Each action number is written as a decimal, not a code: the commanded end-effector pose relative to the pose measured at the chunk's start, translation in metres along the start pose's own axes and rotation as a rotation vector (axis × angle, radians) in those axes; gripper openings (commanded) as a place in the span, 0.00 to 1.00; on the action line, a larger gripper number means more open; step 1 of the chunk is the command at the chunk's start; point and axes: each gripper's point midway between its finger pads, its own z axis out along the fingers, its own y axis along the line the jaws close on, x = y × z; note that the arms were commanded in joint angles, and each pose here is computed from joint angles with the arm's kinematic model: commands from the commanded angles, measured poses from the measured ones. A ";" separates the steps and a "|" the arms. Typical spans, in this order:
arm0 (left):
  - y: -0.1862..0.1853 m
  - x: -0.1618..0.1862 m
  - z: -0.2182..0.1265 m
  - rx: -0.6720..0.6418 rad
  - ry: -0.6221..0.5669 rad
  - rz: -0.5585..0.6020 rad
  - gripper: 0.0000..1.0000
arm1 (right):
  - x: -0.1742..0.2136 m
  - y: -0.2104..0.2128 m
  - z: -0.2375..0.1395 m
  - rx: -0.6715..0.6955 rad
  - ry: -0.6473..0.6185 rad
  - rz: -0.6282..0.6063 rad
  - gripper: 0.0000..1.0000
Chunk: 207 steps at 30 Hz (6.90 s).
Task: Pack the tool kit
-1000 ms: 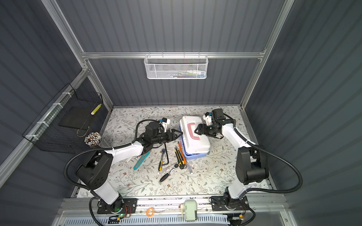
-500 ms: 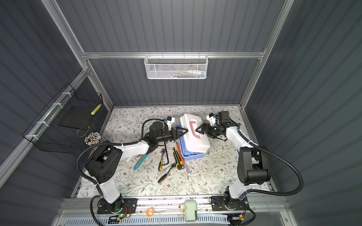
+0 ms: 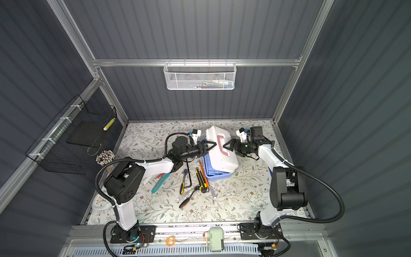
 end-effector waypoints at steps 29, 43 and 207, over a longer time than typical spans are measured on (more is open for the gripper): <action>-0.037 -0.016 0.043 0.188 -0.026 0.049 0.24 | -0.026 -0.031 -0.088 0.424 -0.178 -0.096 0.99; -0.032 -0.020 0.058 0.192 -0.005 0.045 0.25 | 0.015 0.033 -0.124 0.387 -0.181 -0.253 0.99; 0.116 0.023 -0.096 -0.784 0.240 0.116 0.59 | -0.019 -0.073 -0.092 0.429 -0.128 -0.065 0.55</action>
